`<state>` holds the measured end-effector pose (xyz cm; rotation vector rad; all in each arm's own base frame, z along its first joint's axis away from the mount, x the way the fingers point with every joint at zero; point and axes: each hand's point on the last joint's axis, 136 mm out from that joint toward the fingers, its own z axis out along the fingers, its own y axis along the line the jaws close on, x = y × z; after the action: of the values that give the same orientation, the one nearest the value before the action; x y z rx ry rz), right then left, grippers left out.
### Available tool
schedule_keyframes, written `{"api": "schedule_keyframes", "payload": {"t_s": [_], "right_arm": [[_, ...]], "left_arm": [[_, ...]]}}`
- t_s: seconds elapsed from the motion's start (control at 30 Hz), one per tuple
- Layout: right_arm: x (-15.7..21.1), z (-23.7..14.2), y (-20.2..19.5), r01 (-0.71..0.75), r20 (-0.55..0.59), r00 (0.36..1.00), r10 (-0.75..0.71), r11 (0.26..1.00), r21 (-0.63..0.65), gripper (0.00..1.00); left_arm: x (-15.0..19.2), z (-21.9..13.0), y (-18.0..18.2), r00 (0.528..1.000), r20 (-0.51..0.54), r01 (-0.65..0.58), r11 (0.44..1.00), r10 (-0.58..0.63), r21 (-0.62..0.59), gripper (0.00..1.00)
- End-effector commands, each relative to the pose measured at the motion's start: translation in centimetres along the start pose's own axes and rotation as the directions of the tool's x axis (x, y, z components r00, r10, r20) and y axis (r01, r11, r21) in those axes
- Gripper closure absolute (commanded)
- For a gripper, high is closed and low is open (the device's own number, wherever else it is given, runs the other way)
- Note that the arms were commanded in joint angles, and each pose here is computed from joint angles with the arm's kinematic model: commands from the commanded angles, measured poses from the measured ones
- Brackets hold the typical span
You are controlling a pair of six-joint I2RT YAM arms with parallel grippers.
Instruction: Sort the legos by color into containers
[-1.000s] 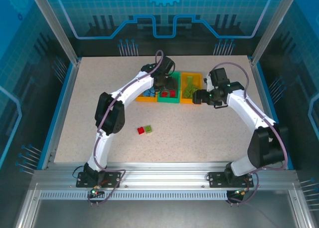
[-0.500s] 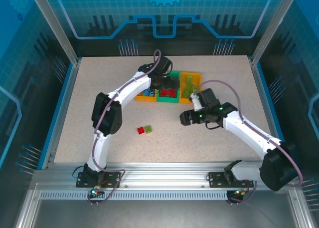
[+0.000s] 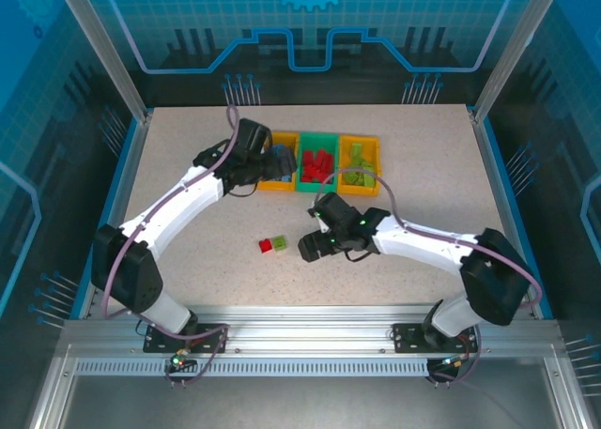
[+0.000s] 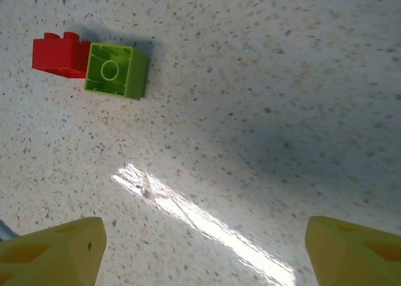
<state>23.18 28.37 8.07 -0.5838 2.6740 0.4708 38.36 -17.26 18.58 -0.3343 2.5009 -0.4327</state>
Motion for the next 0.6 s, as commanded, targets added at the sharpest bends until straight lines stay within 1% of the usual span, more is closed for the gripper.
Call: {"api": "schedule_keyframes", "payload": {"t_s": [0.0,0.13,0.27,0.4,0.57], "right_arm": [[-1.7,1.2,1.9,0.010,0.012,1.000,-0.010,1.000,0.007,0.16],[-1.7,3.2,3.7,0.075,-0.034,0.997,-0.075,0.997,0.017,0.15],[-1.4,5.1,4.8,0.091,-0.090,0.992,-0.091,0.996,-0.008,0.15],[-1.3,6.4,5.7,0.119,-0.123,0.985,-0.120,0.993,-0.011,0.15],[-1.3,7.7,5.4,0.133,-0.154,0.980,-0.126,0.991,0.030,0.16]], "left_arm": [[4.0,0.0,5.4,0.993,-0.078,0.076,0.984,-0.089,-0.159,0.01],[6.4,-1.0,8.9,0.983,-0.060,0.158,0.971,-0.172,-0.182,0.01],[7.9,-2.0,11.9,0.971,-0.054,0.218,0.953,-0.234,-0.211,0.01],[9.1,-2.9,14.0,0.964,-0.048,0.242,0.940,-0.261,-0.242,0.01],[10.0,-3.6,15.5,0.952,-0.036,0.288,0.926,-0.305,-0.246,0.01]]}}
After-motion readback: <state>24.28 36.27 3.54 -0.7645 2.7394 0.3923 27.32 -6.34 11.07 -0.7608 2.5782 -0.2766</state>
